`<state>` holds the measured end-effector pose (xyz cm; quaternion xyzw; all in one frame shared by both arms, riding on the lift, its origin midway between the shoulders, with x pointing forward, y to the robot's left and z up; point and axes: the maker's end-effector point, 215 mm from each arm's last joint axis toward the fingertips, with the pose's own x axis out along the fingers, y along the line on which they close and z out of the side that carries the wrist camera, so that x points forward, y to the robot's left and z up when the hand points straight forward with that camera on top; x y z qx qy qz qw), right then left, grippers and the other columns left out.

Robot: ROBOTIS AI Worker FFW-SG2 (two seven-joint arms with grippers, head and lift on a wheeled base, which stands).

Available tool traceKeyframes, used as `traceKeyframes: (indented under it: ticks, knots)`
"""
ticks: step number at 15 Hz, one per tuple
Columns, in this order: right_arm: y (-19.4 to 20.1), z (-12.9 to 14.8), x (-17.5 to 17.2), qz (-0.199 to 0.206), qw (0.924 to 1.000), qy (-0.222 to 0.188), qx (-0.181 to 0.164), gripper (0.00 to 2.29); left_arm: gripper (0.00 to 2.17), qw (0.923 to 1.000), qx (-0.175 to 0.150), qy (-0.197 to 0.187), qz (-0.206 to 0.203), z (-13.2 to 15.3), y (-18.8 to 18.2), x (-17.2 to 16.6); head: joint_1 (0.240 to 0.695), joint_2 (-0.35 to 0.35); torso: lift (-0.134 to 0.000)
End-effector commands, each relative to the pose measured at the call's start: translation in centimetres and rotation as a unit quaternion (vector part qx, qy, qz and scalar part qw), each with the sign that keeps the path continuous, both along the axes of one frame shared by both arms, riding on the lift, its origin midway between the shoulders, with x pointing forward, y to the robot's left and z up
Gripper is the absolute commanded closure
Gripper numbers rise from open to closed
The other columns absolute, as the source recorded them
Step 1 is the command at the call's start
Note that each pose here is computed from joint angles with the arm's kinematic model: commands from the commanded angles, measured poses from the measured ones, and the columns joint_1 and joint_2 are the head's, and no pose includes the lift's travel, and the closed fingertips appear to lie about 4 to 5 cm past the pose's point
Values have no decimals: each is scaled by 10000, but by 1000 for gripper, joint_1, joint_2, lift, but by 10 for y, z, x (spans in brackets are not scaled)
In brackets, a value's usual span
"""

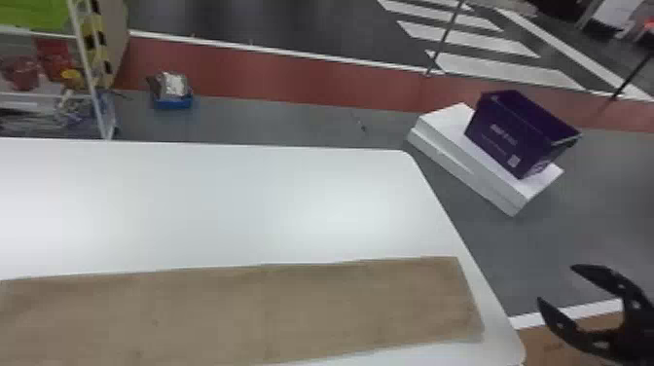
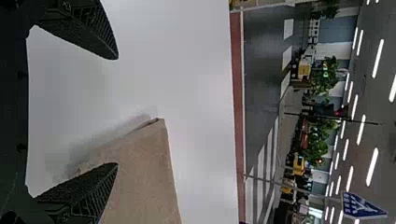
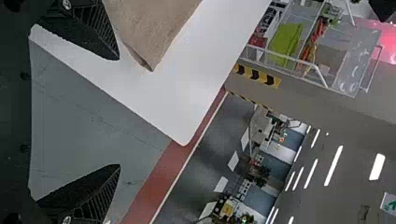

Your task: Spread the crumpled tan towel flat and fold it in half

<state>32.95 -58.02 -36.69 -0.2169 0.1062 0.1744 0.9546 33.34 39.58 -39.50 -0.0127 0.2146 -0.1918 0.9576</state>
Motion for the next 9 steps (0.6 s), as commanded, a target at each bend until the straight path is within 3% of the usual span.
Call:
traceKeyframes:
  ticks: [1, 3, 9]
  knots:
    - [8, -8, 3, -108, 9992, 192, 348, 87, 87, 9995, -284, -106, 17, 8, -8, 5, 695, -317, -124]
    - [19, -10, 8, -41, 9988, 247, 429, 218, 87, 9995, -297, -110, 47, 6, -14, 13, 695, -312, -124]
    - [60, -26, 35, 99, 9972, 265, 693, 221, 93, 9990, -400, -94, -161, 6, -47, 22, 695, -285, -124]
